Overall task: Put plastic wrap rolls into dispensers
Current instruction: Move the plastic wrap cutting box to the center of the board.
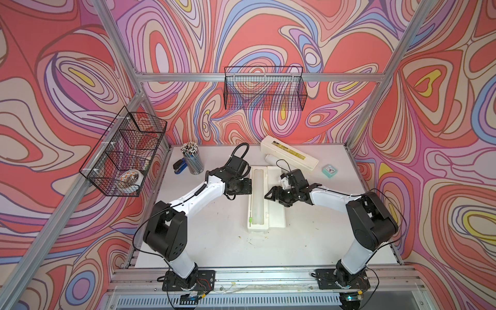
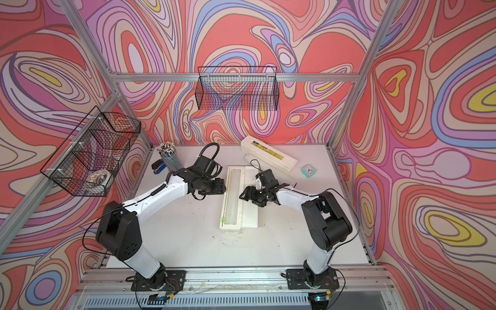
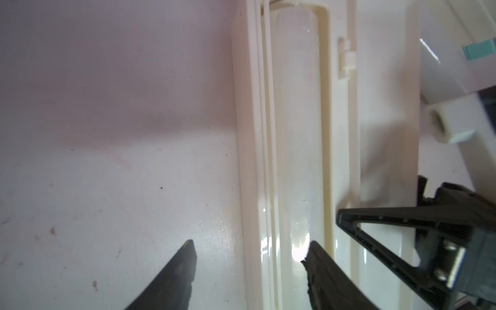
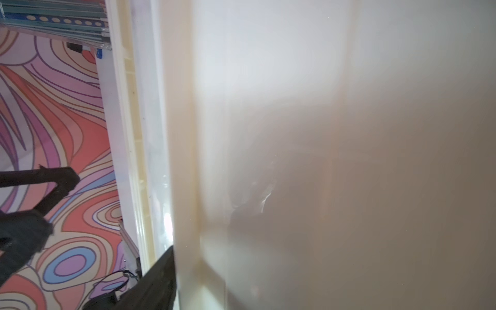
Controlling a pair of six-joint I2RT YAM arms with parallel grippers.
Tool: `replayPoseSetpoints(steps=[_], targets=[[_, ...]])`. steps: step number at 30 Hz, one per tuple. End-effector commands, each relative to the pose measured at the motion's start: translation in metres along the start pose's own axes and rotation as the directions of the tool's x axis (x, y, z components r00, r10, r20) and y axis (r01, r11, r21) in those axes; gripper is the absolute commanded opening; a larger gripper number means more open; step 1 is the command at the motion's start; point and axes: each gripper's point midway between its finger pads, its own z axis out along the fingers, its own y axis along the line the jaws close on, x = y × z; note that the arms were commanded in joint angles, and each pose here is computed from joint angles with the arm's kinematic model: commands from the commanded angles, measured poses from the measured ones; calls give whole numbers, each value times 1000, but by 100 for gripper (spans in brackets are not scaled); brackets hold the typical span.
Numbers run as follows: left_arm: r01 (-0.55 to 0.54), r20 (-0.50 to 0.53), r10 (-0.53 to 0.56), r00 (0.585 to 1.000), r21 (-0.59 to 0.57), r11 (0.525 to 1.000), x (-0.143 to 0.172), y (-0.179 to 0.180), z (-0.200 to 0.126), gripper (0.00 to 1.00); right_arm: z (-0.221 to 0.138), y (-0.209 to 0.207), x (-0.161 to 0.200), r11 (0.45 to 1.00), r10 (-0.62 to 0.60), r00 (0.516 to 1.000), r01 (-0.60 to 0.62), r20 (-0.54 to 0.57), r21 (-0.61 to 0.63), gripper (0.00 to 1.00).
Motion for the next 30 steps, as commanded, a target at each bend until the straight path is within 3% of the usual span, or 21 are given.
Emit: replayPoseSetpoints(steps=[1,11,15,19,23,27,30], targets=[[-3,37,4,999,-26,1000,-9,20,-30,67,34,22,10,998,59,998,-59,-2,-38,67],[-8,121,11,993,-22,1000,-34,48,-73,68,118,75,-23,997,-74,997,74,3,12,71],[-4,135,5,991,-2,1000,-38,50,-76,68,125,90,-42,992,-120,993,120,16,31,82],[-17,142,14,990,21,1000,-45,43,-79,69,84,98,-55,963,-241,968,230,67,138,91],[-17,156,7,988,60,998,-58,32,-82,71,27,89,-71,887,-380,922,340,78,311,96],[-13,173,-5,985,102,995,-73,14,-82,72,-35,52,-111,844,-408,904,322,124,428,98],[-27,180,8,984,100,995,-81,0,-77,73,-72,32,-145,845,-416,894,313,165,434,98]])
